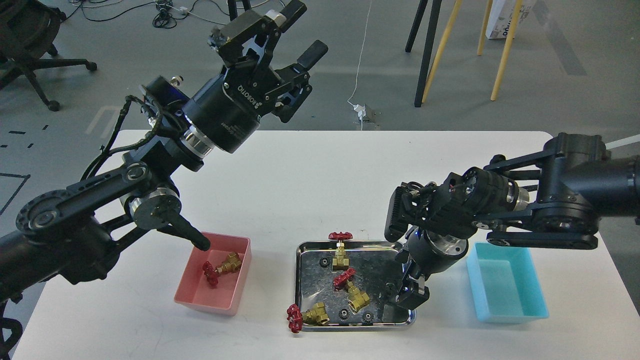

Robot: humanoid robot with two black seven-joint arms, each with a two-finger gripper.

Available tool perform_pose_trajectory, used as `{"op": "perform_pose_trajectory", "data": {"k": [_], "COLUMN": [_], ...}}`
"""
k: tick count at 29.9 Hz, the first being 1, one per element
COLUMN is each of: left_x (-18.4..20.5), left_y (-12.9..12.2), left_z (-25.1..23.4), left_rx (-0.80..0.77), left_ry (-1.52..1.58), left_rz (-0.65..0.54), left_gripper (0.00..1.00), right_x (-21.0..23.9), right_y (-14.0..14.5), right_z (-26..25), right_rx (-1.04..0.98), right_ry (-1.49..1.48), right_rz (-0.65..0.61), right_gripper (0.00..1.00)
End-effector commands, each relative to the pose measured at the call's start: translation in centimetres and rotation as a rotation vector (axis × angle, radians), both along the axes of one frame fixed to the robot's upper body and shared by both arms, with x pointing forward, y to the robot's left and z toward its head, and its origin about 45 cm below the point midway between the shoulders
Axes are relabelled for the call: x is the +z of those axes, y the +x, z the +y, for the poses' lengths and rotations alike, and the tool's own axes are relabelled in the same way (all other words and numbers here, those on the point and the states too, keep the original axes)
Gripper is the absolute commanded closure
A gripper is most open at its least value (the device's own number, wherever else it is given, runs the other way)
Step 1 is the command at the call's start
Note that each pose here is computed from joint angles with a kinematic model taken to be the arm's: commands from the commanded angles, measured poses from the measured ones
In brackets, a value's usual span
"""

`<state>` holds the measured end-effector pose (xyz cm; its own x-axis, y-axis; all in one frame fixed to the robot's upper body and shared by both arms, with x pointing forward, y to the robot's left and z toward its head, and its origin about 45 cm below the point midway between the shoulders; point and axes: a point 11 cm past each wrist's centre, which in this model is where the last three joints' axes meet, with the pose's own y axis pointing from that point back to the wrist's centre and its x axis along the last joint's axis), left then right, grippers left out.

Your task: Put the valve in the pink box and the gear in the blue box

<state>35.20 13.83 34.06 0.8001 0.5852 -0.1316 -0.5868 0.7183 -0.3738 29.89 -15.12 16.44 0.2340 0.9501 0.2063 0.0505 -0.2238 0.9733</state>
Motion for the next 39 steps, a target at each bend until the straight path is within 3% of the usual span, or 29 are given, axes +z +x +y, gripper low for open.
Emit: {"op": "perform_pose_trajectory", "data": {"k": [1, 8, 39], "left_x": [-0.4, -1.2, -2.9], "left_y": [0.1, 0.1, -0.2], "left_z": [0.2, 0.6, 1.1], "left_rx": [0.006, 0.02, 0.036], "left_ry": [0.005, 0.008, 0.012], "left_rz": [0.007, 0.028, 0.07], "left_gripper": [0.36, 0.35, 0.33], "right_x": [-1.3, -2.9, -5.7], "right_y": [0.9, 1.6, 0.0], "right_z": [0.5, 1.3, 2.0], "right_rx": [0.018, 0.013, 0.009], "right_ry": [-0.047, -0.069, -0.072], "right_rz": [-0.029, -0.049, -0.001], "right_gripper": [0.35, 0.39, 0.52]}}
